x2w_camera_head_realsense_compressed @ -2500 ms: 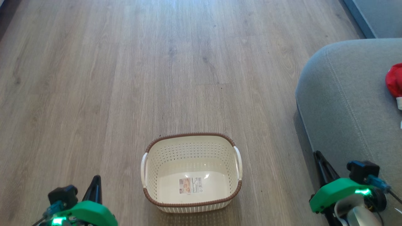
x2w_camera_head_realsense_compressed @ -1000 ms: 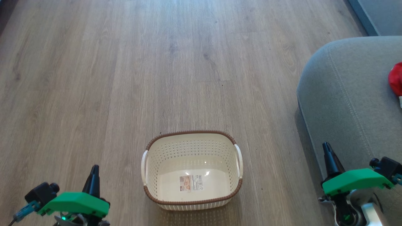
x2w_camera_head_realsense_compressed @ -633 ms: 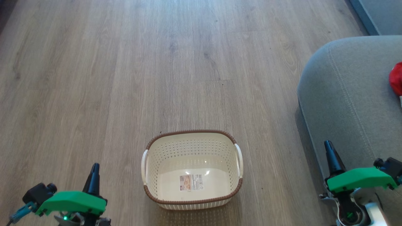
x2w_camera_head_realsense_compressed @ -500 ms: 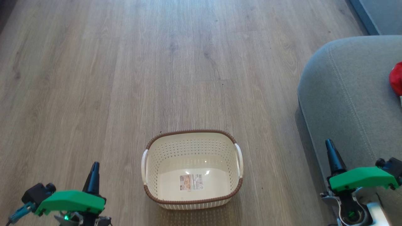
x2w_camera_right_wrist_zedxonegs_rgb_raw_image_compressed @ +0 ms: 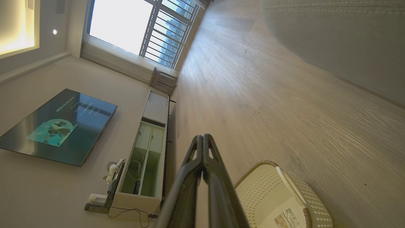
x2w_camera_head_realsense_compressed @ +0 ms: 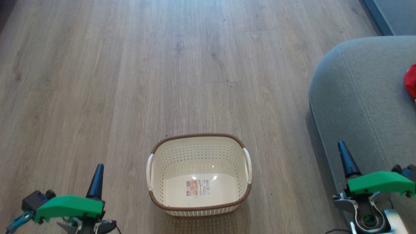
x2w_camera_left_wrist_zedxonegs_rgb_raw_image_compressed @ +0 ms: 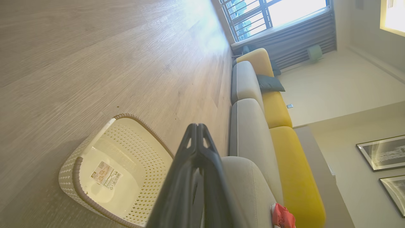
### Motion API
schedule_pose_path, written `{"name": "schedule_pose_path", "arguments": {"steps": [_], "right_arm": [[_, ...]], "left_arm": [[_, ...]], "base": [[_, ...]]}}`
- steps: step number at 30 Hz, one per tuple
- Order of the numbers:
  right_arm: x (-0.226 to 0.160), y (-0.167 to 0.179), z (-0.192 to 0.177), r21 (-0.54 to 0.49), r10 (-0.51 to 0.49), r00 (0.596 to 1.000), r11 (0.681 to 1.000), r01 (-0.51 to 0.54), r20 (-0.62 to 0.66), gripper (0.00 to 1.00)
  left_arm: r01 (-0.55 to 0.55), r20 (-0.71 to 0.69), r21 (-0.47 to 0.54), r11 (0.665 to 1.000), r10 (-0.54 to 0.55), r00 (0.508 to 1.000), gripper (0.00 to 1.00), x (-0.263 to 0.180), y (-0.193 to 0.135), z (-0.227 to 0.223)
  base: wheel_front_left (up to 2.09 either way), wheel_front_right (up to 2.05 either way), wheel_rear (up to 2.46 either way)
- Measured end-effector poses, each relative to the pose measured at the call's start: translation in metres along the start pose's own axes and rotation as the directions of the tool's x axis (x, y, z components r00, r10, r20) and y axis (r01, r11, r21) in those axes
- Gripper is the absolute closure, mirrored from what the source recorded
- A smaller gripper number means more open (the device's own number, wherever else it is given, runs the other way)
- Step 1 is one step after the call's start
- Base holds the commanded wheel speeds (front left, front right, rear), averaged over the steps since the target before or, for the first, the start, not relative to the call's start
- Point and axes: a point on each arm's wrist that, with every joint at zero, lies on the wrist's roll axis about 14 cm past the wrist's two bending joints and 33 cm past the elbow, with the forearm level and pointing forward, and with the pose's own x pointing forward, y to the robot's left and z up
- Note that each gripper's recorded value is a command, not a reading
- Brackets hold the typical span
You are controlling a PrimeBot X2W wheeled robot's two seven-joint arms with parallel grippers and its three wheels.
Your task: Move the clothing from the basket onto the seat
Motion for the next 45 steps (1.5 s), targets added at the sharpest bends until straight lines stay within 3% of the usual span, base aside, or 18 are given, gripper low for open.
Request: {"name": "schedule_pose_path", "arguments": {"steps": [19,37,45], "right_arm": [[0.002,0.008,0.003,0.209,0.027,1.000,0.977,-0.028,0.006,1.00],[0.003,0.018,0.008,0.405,0.068,0.997,0.912,-0.071,0.022,1.00],[0.003,0.020,0.008,0.422,0.073,0.997,0.903,-0.075,0.022,1.00]], "left_arm": [[0.043,-0.005,-0.208,0.977,-0.045,0.999,1.00,0.003,-0.012,0.002],[0.100,-0.003,-0.408,0.908,-0.110,0.994,1.00,0.006,-0.029,0.006],[0.104,0.002,-0.422,0.901,-0.114,0.994,1.00,0.006,-0.030,0.007]], "base": [[0.00,0.00,0.00],[0.00,0.00,0.00],[0.00,0.00,0.00]]}}
